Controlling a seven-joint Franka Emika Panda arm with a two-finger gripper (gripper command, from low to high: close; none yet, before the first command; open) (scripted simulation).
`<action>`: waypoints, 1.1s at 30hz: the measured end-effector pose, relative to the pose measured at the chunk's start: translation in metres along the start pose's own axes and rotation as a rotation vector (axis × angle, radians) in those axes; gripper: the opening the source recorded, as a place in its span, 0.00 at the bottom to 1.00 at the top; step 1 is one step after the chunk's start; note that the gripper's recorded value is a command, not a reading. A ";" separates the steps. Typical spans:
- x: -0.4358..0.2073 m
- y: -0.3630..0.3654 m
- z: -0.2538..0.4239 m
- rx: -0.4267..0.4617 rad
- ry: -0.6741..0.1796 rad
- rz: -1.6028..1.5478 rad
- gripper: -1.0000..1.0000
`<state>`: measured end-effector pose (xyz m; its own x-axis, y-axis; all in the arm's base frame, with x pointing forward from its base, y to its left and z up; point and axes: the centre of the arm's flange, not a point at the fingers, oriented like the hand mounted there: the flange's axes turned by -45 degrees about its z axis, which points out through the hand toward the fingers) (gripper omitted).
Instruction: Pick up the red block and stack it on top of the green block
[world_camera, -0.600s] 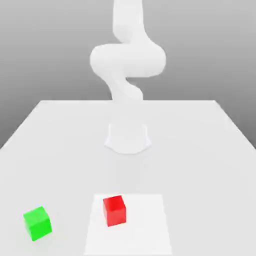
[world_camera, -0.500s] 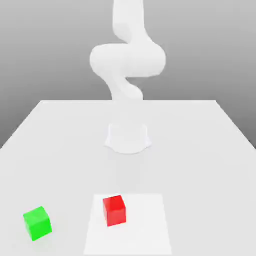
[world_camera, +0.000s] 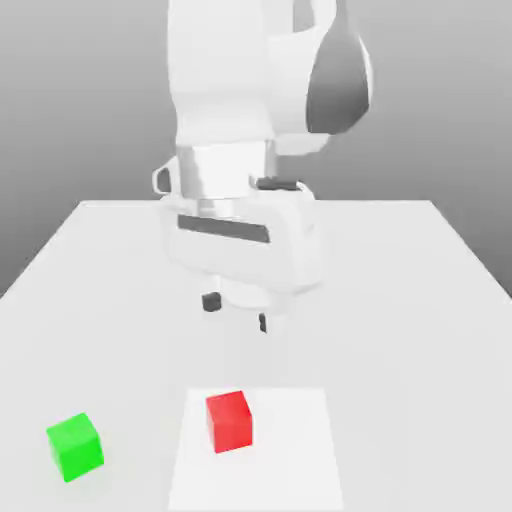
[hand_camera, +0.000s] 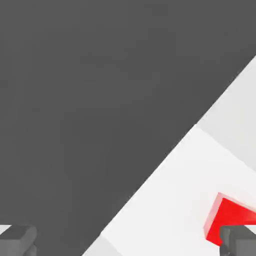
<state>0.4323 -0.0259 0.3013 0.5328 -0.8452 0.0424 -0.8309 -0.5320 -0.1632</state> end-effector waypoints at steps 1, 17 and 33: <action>-0.003 0.008 0.017 -0.029 -0.009 0.048 0.50; -0.020 0.064 0.147 -0.167 -0.019 0.265 0.00; 0.122 0.108 0.054 -0.173 0.023 0.771 0.00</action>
<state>0.4161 -0.1832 0.2353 -0.2052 -0.9787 0.0003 -0.9787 0.2052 0.0004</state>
